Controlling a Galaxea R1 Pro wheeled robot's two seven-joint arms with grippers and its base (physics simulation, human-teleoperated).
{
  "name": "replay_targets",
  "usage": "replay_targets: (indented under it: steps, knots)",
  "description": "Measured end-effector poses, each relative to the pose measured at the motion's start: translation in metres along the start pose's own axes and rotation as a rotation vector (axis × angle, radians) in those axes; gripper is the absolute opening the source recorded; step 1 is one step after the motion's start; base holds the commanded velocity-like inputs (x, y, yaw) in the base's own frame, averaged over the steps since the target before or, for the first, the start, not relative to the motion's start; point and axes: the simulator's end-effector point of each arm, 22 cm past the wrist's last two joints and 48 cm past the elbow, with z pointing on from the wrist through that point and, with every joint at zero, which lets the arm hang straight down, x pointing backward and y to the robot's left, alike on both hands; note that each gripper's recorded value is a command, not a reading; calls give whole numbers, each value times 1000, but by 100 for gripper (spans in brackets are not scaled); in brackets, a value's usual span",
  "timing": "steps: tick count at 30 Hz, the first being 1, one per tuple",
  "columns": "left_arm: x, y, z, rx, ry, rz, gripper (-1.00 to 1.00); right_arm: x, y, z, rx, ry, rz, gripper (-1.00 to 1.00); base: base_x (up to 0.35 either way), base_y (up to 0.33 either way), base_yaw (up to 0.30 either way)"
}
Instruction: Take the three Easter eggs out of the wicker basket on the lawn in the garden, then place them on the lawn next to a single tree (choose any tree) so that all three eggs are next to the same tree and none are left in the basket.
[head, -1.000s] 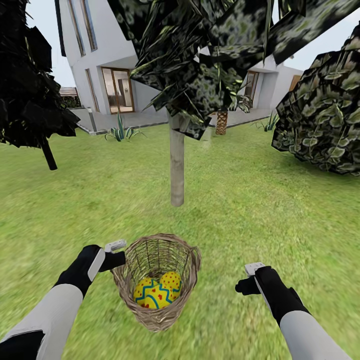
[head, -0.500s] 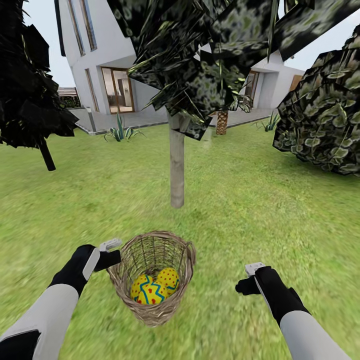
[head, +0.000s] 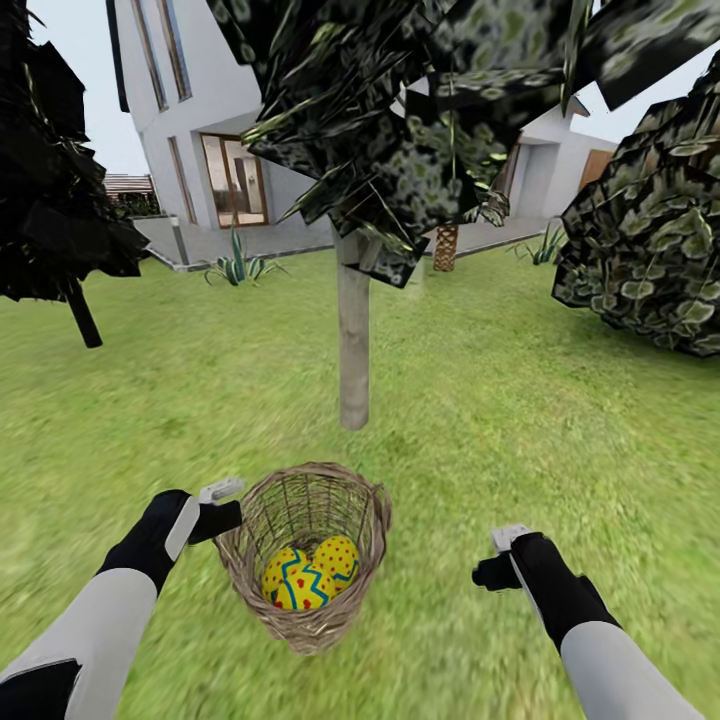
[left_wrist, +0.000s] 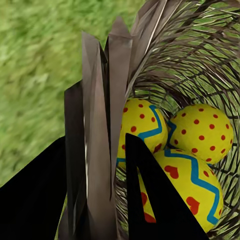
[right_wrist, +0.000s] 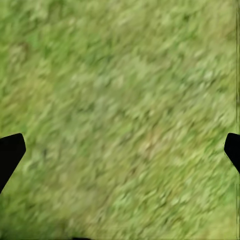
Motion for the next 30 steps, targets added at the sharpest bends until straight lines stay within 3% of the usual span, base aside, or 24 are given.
replay_targets:
  steps: [21, 30]
  knots:
    - [-2, 10, -1, -15, -2, 1, -100, -1, 0, 0, 0, -4, 1, 100, 331, 0, 2]
    - [-9, 9, -1, -14, -35, 0, -100, -7, 1, 0, 1, -28, -7, 100, 177, 0, 275]
